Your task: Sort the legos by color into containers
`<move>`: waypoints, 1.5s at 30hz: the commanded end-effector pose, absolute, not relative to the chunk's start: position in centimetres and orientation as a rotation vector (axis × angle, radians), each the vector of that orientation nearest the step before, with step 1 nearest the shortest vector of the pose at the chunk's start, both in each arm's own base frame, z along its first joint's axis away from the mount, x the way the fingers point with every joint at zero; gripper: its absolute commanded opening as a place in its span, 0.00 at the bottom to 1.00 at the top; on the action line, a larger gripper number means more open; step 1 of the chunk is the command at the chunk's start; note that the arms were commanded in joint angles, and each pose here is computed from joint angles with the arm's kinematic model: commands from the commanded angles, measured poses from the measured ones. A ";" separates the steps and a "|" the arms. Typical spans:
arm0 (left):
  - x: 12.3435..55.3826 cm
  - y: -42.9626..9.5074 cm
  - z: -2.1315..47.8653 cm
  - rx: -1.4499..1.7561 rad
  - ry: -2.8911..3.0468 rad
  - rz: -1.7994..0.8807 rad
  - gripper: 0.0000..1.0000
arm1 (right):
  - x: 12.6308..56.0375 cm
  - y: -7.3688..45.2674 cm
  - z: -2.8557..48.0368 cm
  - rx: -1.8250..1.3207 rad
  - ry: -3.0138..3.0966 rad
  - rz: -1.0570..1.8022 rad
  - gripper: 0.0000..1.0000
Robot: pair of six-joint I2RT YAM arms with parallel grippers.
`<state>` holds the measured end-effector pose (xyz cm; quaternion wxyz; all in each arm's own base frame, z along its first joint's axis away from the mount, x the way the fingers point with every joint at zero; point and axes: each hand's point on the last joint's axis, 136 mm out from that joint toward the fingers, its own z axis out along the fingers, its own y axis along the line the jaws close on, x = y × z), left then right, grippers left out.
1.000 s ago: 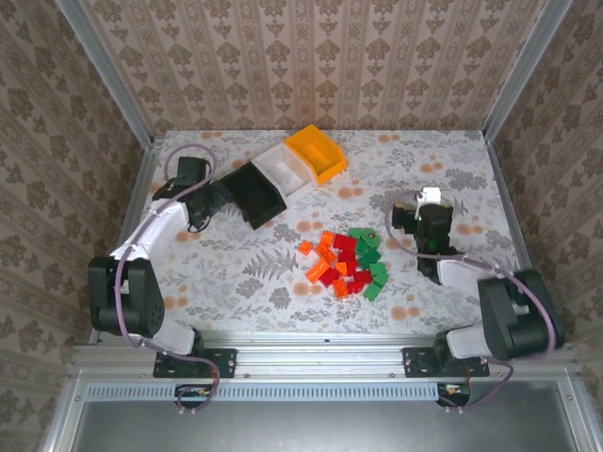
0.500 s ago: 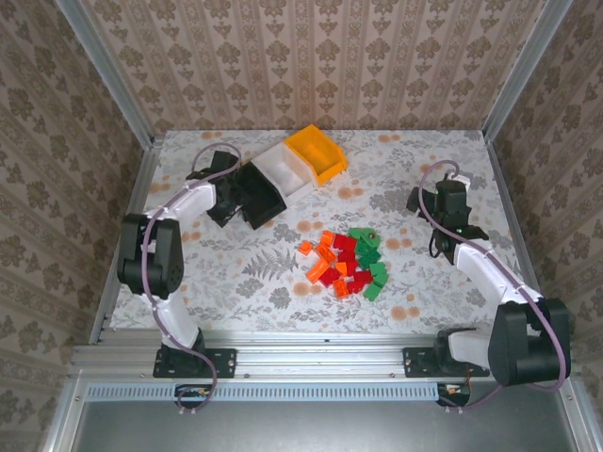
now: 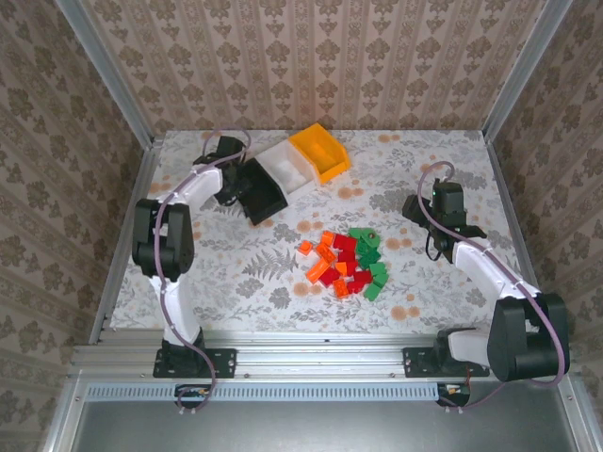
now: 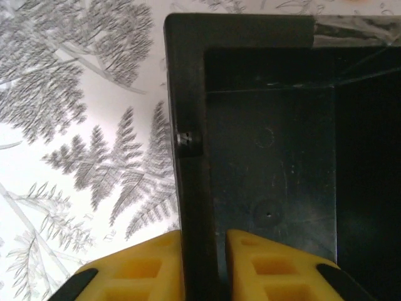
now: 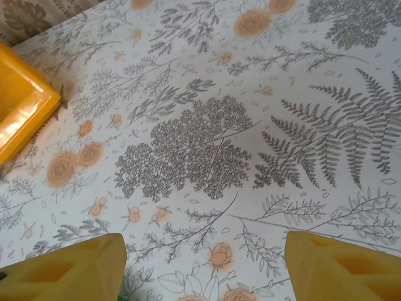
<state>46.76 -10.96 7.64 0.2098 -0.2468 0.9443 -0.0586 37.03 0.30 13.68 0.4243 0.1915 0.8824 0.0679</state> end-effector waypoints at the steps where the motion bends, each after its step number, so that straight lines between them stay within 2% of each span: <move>1: 46.8 -11.9 6.9 -0.485 2.724 -0.132 0.16 | 36.8 1.2 14.4 0.472 2.217 0.221 0.68; 8: 47.7 -13.7 7.7 -0.248 2.722 -0.066 0.11 | 36.0 1.9 14.4 0.456 2.229 0.236 0.66; 19: 48.9 -20.7 8.7 0.098 2.676 -0.104 0.12 | 34.8 3.0 14.2 0.420 2.256 0.244 0.66; 24: 49.4 -21.6 8.1 0.127 2.684 -0.139 0.14 | 34.3 3.7 14.0 0.395 2.268 0.248 0.66; 30: 50.1 -22.2 7.1 0.203 2.703 -0.138 0.22 | 33.5 6.0 13.4 0.287 2.319 0.261 0.69; 35: 50.0 -22.5 7.6 0.208 2.708 -0.160 0.36 | 32.5 8.3 12.1 0.164 2.392 0.265 0.75; 38: 49.6 -22.5 8.7 0.204 2.704 -0.177 0.49 | 32.1 9.8 11.3 0.090 2.432 0.290 0.75; 41: 49.0 -22.2 10.7 0.195 2.682 -0.206 0.65 | 31.8 11.3 10.2 0.006 2.491 0.322 0.75; 45: 47.4 -21.7 14.6 0.174 2.626 -0.265 0.94 | 31.4 13.3 8.6 -0.088 2.567 0.379 0.68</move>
